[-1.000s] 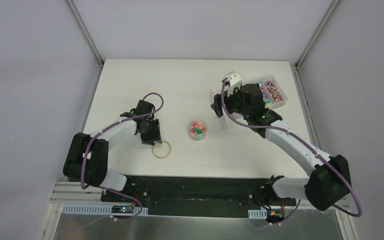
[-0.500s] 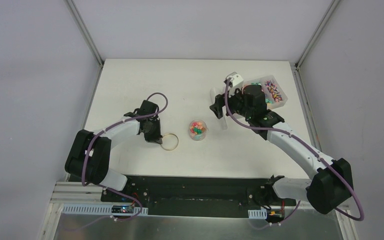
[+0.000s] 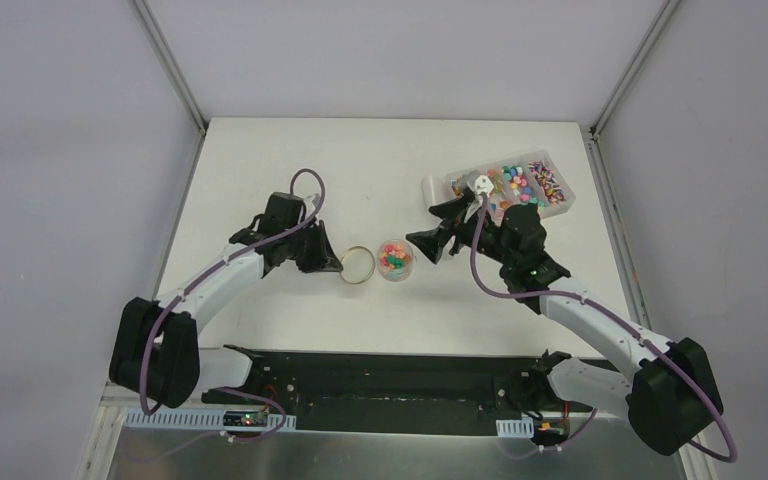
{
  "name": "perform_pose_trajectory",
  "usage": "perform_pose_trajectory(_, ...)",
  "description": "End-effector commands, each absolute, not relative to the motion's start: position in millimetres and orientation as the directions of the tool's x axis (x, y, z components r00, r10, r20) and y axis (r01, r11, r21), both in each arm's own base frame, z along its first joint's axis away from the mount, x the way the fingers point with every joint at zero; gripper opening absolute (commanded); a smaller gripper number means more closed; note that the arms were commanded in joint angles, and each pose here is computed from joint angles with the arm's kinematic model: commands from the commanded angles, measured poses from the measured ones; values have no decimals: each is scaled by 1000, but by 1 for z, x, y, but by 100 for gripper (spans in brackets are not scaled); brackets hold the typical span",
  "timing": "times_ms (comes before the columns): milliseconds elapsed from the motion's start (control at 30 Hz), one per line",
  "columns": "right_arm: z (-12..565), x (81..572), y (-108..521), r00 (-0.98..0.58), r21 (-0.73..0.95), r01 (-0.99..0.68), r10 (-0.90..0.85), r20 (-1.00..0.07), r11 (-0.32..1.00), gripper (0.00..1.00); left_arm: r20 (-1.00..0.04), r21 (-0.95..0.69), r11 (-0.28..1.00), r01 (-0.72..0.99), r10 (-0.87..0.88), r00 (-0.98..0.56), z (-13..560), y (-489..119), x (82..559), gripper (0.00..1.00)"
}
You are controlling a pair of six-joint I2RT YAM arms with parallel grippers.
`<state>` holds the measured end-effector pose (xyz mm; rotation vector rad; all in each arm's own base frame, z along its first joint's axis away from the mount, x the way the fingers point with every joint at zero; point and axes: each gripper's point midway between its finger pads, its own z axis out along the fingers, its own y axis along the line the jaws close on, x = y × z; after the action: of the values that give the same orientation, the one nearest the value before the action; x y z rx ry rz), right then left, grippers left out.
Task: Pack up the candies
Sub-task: Pick up the box lid from the center of the board.
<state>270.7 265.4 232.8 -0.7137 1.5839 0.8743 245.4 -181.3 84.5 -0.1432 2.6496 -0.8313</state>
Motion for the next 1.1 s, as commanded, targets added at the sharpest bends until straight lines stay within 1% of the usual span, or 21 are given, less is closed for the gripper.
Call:
perform_pose_trajectory(0, 287, 259, 282, -116, 189, -884, 190, -975, 427, 91, -410, -708, 687, 164, -211, -887, 145, -207, 253, 0)
perform_pose_trajectory(100, 292, 259, 293, -250, 328, -870, 244, -937, 368, 95, -510, -750, 582, 314, -207, -835, 180, -220, 251, 0)
perform_pose_trajectory(133, 294, 259, 298, -307, 383, -860, 257, -916, 338, 96, -551, -749, 550, 368, -210, -808, 191, -222, 251, 0)
perform_pose_trajectory(200, 298, 256, 308, -413, 480, -834, 271, -870, 273, 100, -624, -733, 497, 465, -219, -750, 211, -226, 247, 0)
perform_pose_trajectory(233, 301, 255, 312, -454, 520, -818, 281, -846, 245, 100, -665, -714, 477, 513, -232, -710, 223, -226, 245, 0)
perform_pose_trajectory(333, 308, 248, 319, -524, 590, -788, 314, -792, 173, 100, -760, -642, 441, 627, -264, -593, 248, -225, 242, 0)
perform_pose_trajectory(433, 316, 238, 322, -571, 630, -771, 342, -746, 88, 100, -818, -575, 437, 692, -294, -494, 263, -221, 241, 0)
perform_pose_trajectory(533, 319, 229, 328, -628, 668, -745, 327, -706, 10, 100, -848, -529, 472, 706, -323, -420, 269, -216, 247, 0)
perform_pose_trajectory(667, 324, 215, 335, -672, 685, -724, 303, -675, -82, 100, -892, -422, 417, 805, -348, -288, 286, -218, 237, 0)
perform_pose_trajectory(800, 321, 203, 341, -670, 669, -735, 275, -690, -114, 100, -910, -325, 393, 860, -377, -172, 300, -217, 229, 0)
perform_pose_trajectory(867, 317, 200, 342, -683, 678, -725, 257, -683, -123, 100, -919, -286, 380, 880, -370, -139, 304, -218, 225, 0)
perform_pose_trajectory(1067, 314, 179, 351, -733, 703, -681, 174, -658, -208, 99, -934, -188, 321, 928, -350, -68, 312, -222, 212, 0)
